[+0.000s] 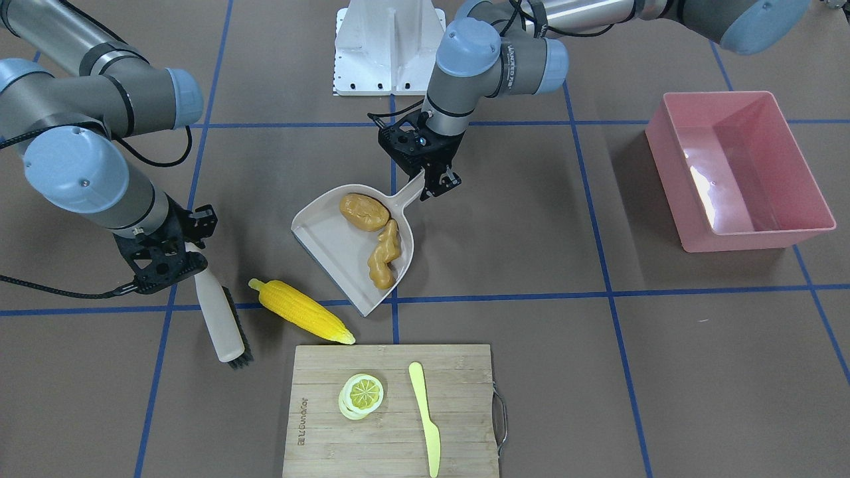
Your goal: Sweep and dump trash into bin
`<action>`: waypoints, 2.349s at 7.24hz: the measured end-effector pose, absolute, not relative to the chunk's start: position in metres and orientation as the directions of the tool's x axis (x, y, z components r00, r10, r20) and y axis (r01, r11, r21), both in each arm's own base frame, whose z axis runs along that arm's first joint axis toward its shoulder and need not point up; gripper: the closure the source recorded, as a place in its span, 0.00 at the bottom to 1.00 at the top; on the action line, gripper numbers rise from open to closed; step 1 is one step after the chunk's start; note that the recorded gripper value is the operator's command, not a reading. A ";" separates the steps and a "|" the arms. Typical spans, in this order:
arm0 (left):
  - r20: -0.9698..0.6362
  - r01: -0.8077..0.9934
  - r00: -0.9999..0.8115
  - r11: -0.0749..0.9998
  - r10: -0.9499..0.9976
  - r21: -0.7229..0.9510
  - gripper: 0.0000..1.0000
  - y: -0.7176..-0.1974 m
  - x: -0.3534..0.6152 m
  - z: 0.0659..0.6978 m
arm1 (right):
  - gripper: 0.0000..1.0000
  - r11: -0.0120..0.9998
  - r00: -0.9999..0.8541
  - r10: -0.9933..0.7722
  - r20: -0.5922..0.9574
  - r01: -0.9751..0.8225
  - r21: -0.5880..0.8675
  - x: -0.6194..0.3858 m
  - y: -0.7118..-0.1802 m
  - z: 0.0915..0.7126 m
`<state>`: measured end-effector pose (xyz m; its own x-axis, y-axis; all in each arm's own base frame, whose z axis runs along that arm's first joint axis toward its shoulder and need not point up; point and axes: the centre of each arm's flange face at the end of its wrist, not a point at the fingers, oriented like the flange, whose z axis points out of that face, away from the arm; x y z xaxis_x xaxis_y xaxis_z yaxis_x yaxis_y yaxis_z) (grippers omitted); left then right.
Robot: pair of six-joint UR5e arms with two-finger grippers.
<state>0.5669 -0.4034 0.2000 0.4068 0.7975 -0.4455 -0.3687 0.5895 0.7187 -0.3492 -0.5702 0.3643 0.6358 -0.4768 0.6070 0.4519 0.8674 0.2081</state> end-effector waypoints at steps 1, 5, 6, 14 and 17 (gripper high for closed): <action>-0.445 -0.370 0.406 0.589 0.798 0.719 1.00 -0.403 0.567 0.200 | 1.00 0.829 0.624 -0.544 0.561 0.501 0.246 -0.356 -0.574 0.368; -0.443 -0.373 0.407 0.587 0.799 0.719 1.00 -0.403 0.567 0.202 | 1.00 0.697 0.551 -0.711 0.437 0.636 0.332 -0.426 -0.550 0.346; -0.442 -0.373 0.406 0.587 0.800 0.719 1.00 -0.403 0.567 0.202 | 1.00 0.688 0.544 -0.719 0.433 0.643 0.335 -0.436 -0.547 0.341; -0.442 -0.360 0.396 0.579 0.805 0.732 1.00 -0.401 0.565 0.197 | 1.00 0.758 0.587 -0.639 0.497 0.593 0.273 -0.480 -0.480 0.260; -0.444 -0.318 0.368 0.559 0.817 0.766 1.00 -0.396 0.563 0.188 | 1.00 0.766 0.625 -0.632 0.459 0.595 0.244 -0.453 -0.458 0.241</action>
<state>0.5626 -0.3963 0.1884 0.3683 0.8170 -0.4436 -0.3176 0.5591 0.7659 -0.4531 -0.4581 0.2407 0.6249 -0.6317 0.4587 0.5950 0.7658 0.2440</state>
